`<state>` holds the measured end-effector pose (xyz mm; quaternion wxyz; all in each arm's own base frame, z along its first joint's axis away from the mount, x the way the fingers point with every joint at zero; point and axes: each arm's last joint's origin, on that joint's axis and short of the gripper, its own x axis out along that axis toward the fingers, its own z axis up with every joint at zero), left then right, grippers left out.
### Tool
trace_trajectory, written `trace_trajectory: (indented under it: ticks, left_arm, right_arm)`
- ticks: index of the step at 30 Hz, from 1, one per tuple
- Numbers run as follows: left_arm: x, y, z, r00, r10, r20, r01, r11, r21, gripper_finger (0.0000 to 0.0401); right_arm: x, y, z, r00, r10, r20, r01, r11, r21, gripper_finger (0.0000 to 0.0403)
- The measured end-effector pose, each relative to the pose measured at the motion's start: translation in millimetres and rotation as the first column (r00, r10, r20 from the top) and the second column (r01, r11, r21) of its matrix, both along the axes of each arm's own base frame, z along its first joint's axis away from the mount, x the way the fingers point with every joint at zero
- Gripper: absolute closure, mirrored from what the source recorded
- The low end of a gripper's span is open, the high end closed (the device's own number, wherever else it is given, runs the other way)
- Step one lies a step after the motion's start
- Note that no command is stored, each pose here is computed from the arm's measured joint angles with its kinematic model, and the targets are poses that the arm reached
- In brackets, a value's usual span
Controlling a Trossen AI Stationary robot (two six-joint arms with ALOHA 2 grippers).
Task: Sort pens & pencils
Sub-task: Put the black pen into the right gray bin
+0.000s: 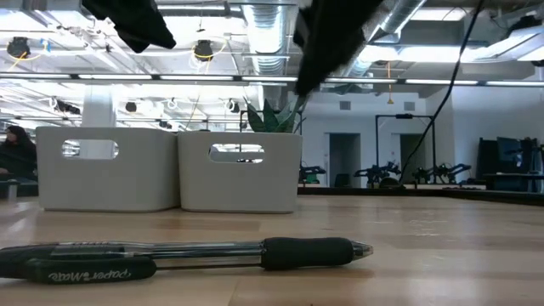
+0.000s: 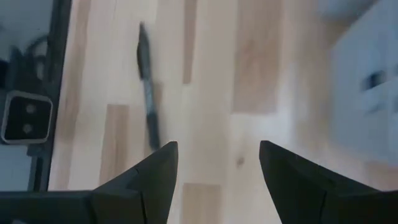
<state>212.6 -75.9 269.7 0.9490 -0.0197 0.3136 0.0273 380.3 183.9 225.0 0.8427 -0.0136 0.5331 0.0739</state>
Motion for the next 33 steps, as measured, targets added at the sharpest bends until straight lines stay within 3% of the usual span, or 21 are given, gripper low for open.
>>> trace_trajectory:
  ticks: [10, 17, 22, 33]
  left_arm:
    - [-1, 1, -2, 1.000, 0.003, -0.015, -0.003, 1.000, 0.008, 0.0346]
    - [-2, 1, -3, 1.000, 0.004, -0.026, -0.004, 1.000, 0.012, 0.0346]
    - [-2, 1, -3, 1.000, 0.004, -0.029, -0.004, 1.000, 0.013, 0.0346]
    - [-2, 1, -4, 0.999, 0.006, -0.035, -0.006, 1.000, 0.016, 0.0346]
  right_arm:
    - [6, 19, -40, 0.992, -0.072, -0.104, 0.079, 0.994, 0.073, 0.0154]
    - [12, 31, -33, 0.999, -0.047, 0.019, 0.044, 0.989, 0.142, 0.0154]
    - [14, 45, -38, 0.995, 0.047, 0.087, -0.058, 0.990, 0.131, 0.0154]
    - [18, 46, -63, 0.998, 0.039, 0.043, -0.043, 0.996, 0.083, 0.0154]
